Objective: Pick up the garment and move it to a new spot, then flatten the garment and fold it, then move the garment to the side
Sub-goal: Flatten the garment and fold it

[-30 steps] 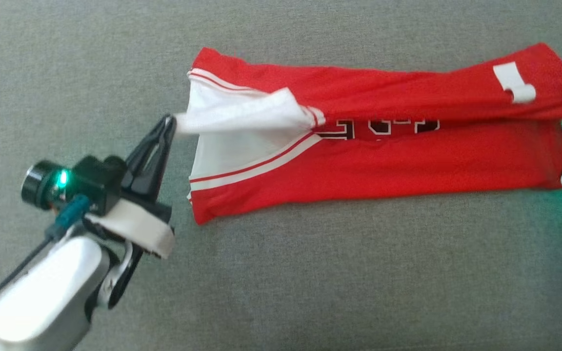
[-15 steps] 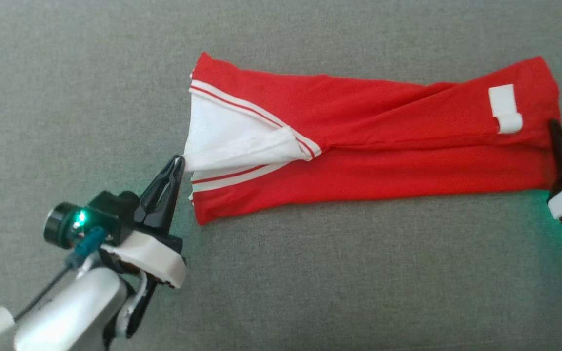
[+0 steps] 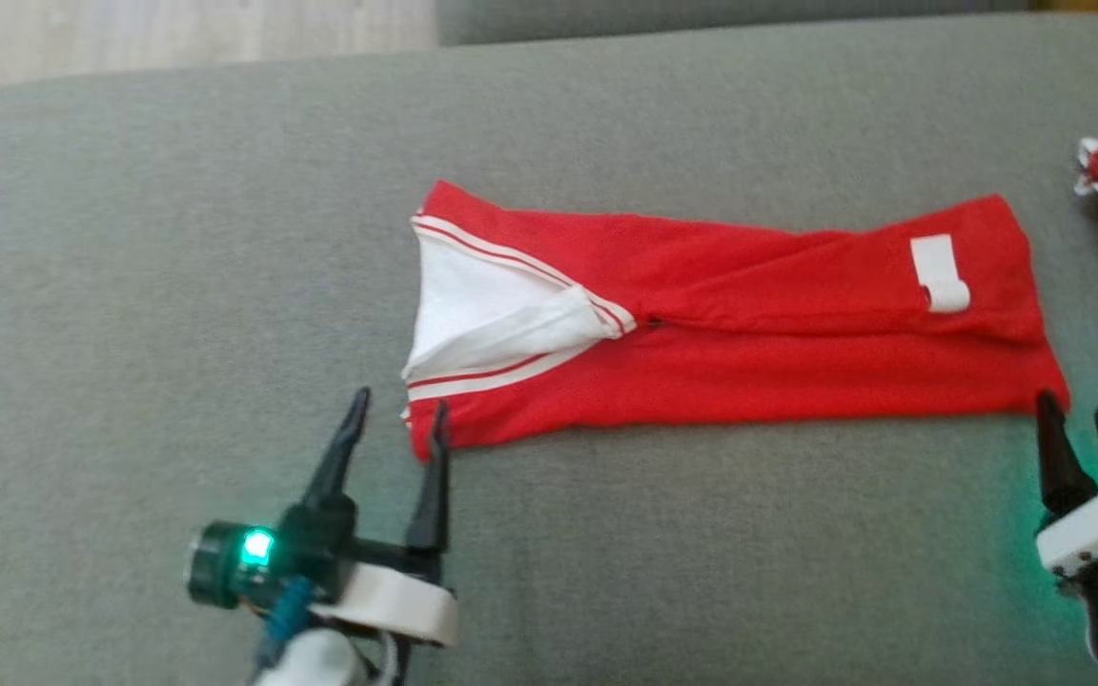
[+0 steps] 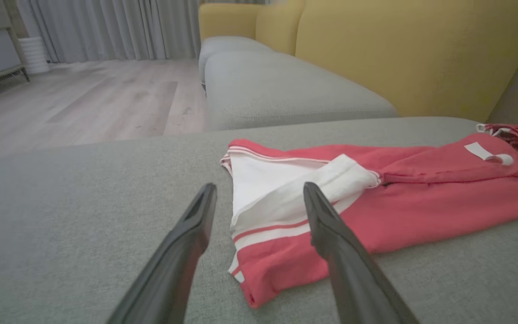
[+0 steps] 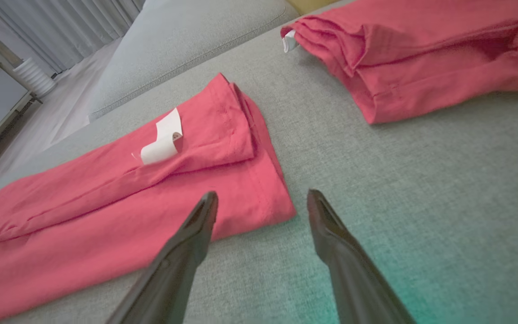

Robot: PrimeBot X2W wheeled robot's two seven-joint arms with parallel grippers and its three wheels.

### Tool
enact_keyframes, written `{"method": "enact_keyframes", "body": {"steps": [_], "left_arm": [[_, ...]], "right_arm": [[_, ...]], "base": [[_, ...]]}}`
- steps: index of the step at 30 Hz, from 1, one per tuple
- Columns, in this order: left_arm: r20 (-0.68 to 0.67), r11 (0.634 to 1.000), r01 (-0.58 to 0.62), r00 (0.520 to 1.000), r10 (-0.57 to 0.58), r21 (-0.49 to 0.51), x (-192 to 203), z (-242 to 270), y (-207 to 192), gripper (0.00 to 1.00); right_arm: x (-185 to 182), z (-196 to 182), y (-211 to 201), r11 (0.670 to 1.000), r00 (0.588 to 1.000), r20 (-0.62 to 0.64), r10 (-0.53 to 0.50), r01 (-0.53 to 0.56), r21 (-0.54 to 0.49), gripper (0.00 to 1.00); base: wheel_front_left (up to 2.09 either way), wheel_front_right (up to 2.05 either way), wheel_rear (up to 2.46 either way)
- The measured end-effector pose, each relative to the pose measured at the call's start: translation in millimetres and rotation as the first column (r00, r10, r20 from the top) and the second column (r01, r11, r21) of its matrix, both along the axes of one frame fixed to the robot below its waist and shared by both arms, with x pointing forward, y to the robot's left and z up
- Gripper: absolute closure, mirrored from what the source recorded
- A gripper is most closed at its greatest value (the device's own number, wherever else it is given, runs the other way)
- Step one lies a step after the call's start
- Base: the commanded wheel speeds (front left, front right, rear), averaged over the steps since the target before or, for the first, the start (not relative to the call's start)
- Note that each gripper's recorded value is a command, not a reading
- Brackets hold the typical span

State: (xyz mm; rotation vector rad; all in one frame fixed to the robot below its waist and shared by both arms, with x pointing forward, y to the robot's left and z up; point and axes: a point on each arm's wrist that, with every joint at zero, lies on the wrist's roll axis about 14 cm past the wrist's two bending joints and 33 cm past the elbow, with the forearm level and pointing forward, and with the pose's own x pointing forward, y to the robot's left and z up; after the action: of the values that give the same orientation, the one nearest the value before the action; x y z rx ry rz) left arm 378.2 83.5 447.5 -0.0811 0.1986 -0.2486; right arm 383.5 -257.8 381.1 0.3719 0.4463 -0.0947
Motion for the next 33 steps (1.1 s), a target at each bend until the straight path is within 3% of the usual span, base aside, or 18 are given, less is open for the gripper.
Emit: {"method": "enact_keyframes", "body": {"steps": [5, 10, 14, 18, 19, 21, 27, 33], "left_arm": [[0.091, 0.998, -0.068, 0.994, 0.067, 0.006, -16, 22, 1, 0.00], [0.092, 0.994, -0.108, 0.990, 0.106, 0.014, -39, 19, 3, 0.00], [0.095, 0.991, -0.130, 0.987, 0.128, 0.015, -45, 19, 7, 0.00], [0.100, 0.989, -0.147, 0.984, 0.145, 0.019, -44, 19, 11, 0.00], [0.101, 0.988, -0.155, 0.983, 0.152, 0.022, -44, 19, 14, 0.00], [0.105, 0.986, -0.163, 0.982, 0.159, 0.026, -42, 19, 17, 0.00], [0.122, 0.990, -0.137, 0.984, 0.132, 0.032, -36, 21, 12, 0.00], [0.133, 0.995, -0.100, 0.986, 0.096, 0.025, -31, 23, 2, 0.00]], "right_arm": [[13, 3, 2, 0.999, 0.999, 0.014, -0.034, 0.034, 0.002, 0.00], [44, 6, -2, 0.997, 0.998, 0.011, -0.065, 0.065, -0.034, 0.00], [58, -6, -4, 0.994, 0.995, -0.054, -0.086, 0.082, -0.069, 0.00], [57, -29, 18, 0.997, 0.986, -0.153, -0.072, 0.069, -0.022, 0.02], [59, -29, 21, 0.997, 0.985, -0.155, -0.072, 0.071, -0.010, 0.22], [60, -28, 23, 0.998, 0.984, -0.162, -0.069, 0.070, 0.000, 0.98], [53, -22, 15, 0.994, 0.985, -0.139, -0.105, 0.106, 0.000, 1.00], [41, -5, -26, 0.982, 0.979, -0.089, -0.186, 0.182, -0.050, 1.00]], "base": [[0.00, 0.00, 0.00], [0.00, 0.00, 0.00], [0.00, 0.00, 0.00], [0.00, 0.00, 0.00], [0.00, 0.00, 0.00], [0.00, 0.00, 0.00], [0.00, 0.00, 0.00], [0.00, 0.00, 0.00]]}}
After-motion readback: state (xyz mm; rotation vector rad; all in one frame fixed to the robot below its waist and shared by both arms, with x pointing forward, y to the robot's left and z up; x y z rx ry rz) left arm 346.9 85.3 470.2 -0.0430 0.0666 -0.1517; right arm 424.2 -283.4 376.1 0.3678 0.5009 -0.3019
